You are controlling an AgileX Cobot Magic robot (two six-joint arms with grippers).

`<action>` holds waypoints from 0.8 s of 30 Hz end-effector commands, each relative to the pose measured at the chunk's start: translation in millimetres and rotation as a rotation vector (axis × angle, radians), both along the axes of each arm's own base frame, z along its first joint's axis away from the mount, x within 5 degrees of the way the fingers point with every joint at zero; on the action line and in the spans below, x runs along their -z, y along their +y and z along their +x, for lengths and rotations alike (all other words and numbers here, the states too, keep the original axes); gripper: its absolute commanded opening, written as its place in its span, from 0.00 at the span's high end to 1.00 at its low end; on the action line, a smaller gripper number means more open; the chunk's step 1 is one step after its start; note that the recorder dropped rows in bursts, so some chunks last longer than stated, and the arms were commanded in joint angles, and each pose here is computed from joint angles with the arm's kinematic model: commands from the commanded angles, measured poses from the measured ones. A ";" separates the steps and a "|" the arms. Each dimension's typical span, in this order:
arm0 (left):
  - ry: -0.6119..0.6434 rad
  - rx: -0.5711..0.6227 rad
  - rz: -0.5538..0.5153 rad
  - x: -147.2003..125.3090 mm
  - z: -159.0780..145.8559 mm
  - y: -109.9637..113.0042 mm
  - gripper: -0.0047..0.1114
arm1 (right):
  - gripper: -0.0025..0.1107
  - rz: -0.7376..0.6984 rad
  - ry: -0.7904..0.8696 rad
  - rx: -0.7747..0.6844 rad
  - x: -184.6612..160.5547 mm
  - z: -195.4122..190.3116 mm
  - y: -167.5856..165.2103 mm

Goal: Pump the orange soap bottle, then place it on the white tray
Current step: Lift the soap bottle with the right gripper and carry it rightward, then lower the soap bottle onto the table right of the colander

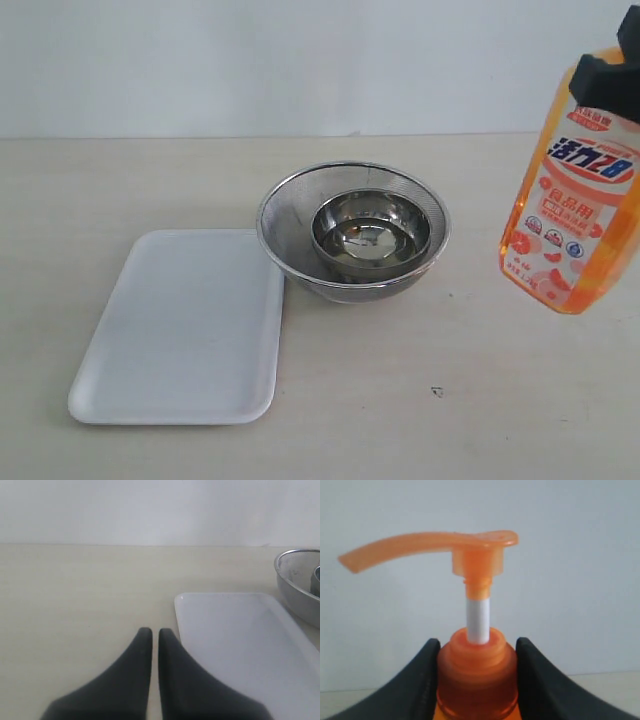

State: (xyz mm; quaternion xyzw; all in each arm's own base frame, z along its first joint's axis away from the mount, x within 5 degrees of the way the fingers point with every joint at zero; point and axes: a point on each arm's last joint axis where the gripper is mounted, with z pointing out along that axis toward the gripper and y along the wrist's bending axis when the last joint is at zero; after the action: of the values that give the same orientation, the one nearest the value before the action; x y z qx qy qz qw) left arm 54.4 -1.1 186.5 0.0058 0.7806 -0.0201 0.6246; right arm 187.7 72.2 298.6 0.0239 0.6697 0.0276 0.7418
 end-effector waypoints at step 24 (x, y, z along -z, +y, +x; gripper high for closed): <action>-0.003 -0.004 -0.006 0.8 0.0 0.1 0.92 | 0.98 -0.047 -0.042 0.209 46.6 73.2 37.8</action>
State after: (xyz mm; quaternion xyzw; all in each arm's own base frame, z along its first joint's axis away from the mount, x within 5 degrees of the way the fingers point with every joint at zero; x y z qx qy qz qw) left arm 54.4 -1.1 186.5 0.0058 0.7806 -0.0201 0.6246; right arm 254.8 105.3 238.5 0.0737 0.6885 -0.0624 0.7188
